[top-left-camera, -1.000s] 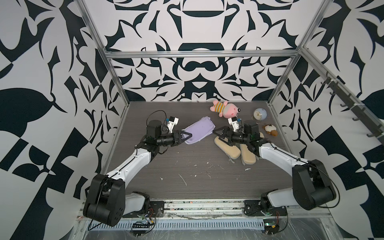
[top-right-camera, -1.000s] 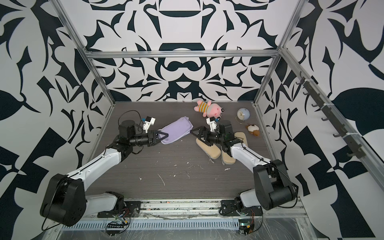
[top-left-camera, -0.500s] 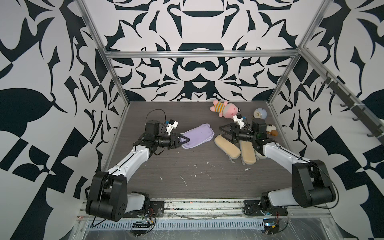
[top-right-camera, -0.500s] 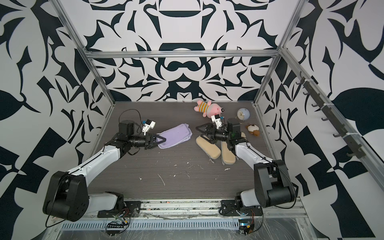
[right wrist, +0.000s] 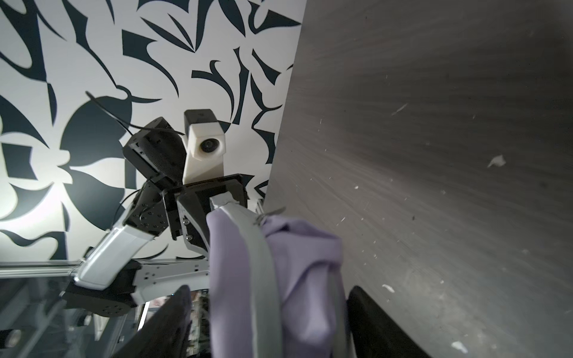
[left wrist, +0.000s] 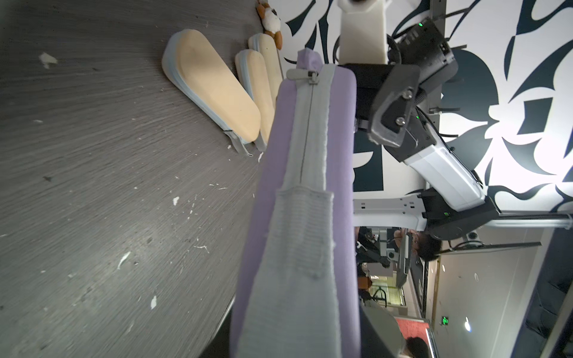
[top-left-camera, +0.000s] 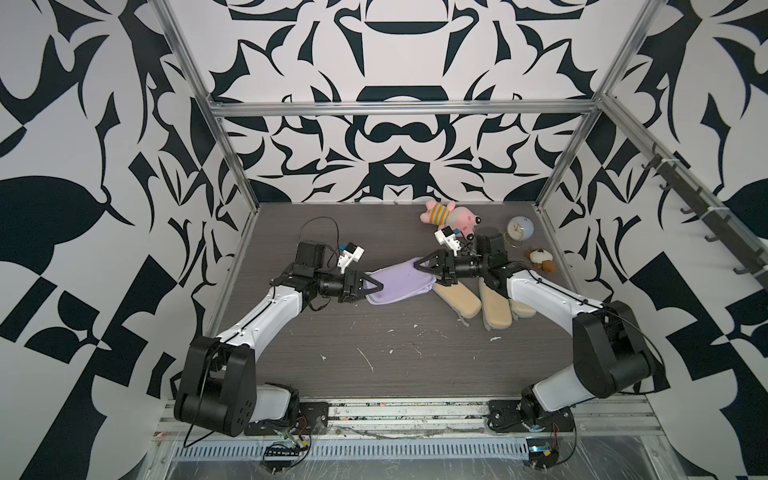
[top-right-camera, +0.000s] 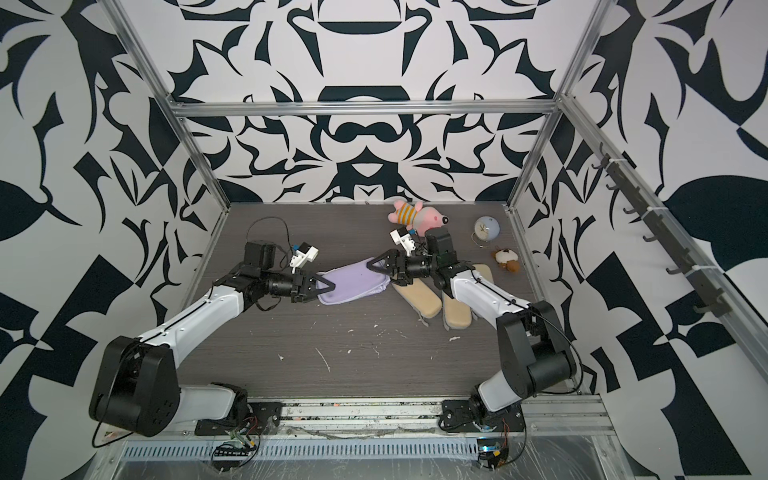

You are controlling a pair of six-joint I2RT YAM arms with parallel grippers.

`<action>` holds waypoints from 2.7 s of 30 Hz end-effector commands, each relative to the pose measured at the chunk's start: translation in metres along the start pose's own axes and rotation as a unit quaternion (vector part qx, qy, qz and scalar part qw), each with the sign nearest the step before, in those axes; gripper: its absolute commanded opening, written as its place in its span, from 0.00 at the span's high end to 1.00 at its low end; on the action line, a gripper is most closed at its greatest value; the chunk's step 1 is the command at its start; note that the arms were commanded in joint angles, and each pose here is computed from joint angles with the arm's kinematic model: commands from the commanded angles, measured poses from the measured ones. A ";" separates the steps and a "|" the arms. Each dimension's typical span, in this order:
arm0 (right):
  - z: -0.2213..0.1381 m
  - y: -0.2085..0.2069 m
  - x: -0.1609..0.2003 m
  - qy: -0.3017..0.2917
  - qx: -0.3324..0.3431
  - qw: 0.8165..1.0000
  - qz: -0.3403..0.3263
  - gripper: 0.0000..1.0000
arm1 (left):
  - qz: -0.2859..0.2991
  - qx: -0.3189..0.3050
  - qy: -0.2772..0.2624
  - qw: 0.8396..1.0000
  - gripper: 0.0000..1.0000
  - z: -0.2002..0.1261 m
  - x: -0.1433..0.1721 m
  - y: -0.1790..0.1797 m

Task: Put umbrellas into zippered umbrella sleeves
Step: Adjust the umbrella sleeve.

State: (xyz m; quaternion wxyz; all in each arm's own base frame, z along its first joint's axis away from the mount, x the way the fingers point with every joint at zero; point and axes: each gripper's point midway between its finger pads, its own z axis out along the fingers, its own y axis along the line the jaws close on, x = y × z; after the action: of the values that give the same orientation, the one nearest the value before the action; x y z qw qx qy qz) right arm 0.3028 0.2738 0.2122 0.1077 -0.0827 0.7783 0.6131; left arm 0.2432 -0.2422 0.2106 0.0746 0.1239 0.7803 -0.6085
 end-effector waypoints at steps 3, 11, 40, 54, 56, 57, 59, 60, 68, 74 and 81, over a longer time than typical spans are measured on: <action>0.007 0.030 0.005 0.019 -0.047 0.998 -0.023 0.69 | 0.049 0.028 0.019 0.998 0.83 0.001 -0.009 -0.022; 0.011 0.019 -0.021 -0.147 -0.039 0.987 0.053 1.00 | 0.037 0.004 -0.212 0.977 0.17 -0.021 -0.061 -0.017; 0.009 -0.100 0.082 -0.167 0.255 0.932 0.194 0.42 | -0.102 0.022 -0.336 0.936 0.77 0.039 -0.066 0.098; -0.035 -0.120 0.113 -0.152 0.363 0.899 0.193 0.46 | -0.223 -0.140 -0.243 0.934 0.37 0.067 0.017 0.185; -0.036 -0.120 0.115 -0.150 0.378 0.893 0.190 0.46 | -0.235 -0.174 -0.227 0.929 0.34 0.062 0.029 0.189; -0.037 -0.120 0.117 -0.147 0.387 0.890 0.192 0.46 | -0.236 -0.190 -0.220 0.927 0.33 0.059 0.034 0.190; -0.036 -0.120 0.120 -0.143 0.396 0.887 0.191 0.45 | -0.244 -0.216 -0.211 0.922 0.30 0.053 0.044 0.193; -0.033 -0.118 0.119 -0.143 0.391 0.889 0.190 0.44 | -0.243 -0.223 -0.210 0.920 0.29 0.050 0.046 0.192; -0.005 -0.108 0.101 -0.149 0.336 0.910 0.192 0.33 | -0.238 -0.266 -0.198 0.913 0.27 0.038 0.053 0.195; 0.016 -0.111 0.094 -0.138 0.306 0.921 0.196 0.33 | -0.232 -0.255 -0.180 0.921 0.40 0.045 0.052 0.200; 0.034 -0.109 0.089 -0.130 0.281 0.930 0.198 0.39 | -0.235 -0.240 -0.172 0.926 0.42 0.052 0.052 0.201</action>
State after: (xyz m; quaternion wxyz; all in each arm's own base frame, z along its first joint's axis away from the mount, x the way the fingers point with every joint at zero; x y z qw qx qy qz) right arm 0.2343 0.2606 0.0528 0.0854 0.2000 0.9168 0.3349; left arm 0.2734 -0.2578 0.0384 0.1388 -0.1728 0.8523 -0.4738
